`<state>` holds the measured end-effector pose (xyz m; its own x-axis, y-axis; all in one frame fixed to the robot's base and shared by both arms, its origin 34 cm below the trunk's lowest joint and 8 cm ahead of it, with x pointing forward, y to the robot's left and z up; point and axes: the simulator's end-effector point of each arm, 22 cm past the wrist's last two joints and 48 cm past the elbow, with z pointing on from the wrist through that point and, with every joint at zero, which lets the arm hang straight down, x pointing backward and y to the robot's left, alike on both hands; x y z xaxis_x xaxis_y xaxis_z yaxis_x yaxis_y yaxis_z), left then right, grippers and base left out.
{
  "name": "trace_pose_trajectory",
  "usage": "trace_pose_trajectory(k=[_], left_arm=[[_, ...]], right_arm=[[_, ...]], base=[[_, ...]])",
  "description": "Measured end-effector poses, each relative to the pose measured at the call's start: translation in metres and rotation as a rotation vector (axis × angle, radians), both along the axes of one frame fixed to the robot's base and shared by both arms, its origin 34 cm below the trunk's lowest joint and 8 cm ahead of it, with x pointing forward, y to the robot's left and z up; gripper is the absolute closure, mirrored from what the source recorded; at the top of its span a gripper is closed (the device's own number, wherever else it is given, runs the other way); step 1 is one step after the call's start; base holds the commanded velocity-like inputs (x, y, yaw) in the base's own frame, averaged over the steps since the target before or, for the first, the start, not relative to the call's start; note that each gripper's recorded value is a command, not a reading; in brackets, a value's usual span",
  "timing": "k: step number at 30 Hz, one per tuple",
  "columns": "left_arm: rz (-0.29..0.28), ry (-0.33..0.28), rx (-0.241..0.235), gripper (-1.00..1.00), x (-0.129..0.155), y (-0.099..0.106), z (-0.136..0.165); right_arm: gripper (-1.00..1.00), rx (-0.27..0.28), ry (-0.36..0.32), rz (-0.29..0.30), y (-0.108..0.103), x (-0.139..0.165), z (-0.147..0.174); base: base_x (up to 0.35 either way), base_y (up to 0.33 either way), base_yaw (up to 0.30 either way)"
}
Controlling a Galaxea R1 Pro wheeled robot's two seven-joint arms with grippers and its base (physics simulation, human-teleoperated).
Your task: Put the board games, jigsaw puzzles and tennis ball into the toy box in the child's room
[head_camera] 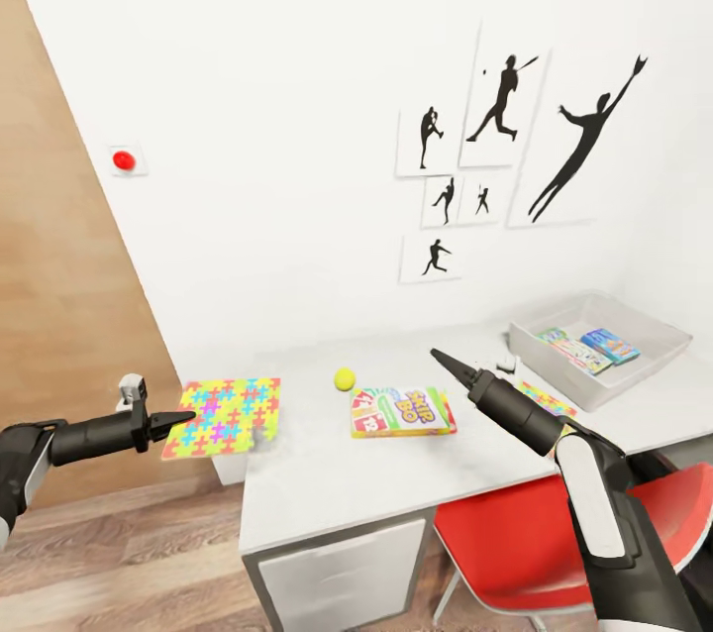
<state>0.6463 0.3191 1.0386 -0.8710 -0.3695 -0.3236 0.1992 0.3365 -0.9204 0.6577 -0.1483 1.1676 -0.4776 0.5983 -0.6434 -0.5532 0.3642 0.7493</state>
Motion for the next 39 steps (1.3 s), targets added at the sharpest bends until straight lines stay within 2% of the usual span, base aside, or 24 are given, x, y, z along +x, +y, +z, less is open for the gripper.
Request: trace_pose_trajectory(k=[3, 11, 27, 32, 39], left_arm=[[0.000, -0.001, 0.002, 1.00, -0.001, 0.001, 0.002], [0.000, -0.003, 0.004, 1.00, -0.004, 0.001, 0.008], [-0.001, -0.005, 0.005, 1.00, -0.007, 0.001, 0.011], [0.000, -0.005, 0.004, 1.00, -0.007, 0.001, 0.011], [-0.001, -0.006, 0.004, 1.00, -0.007, 0.000, 0.011]], right_arm=[[-1.00, -0.005, -0.001, -0.034, -0.020, 0.002, 0.003], [-1.00, 0.004, -0.026, -0.056, -0.050, -0.003, 0.012], [-1.00, 0.019, -0.009, -0.090, -0.065, -0.001, 0.007], [-1.00, 0.022, -0.003, -0.113, -0.074, 0.001, 0.005], [-1.00, 0.022, -0.004, -0.114, -0.075, 0.001, 0.005]], base=[[-0.001, 0.000, -0.281], [0.000, 0.000, -0.281], [0.000, 0.000, -0.278], [0.000, 0.000, -0.064], [0.000, 0.000, -0.004]])
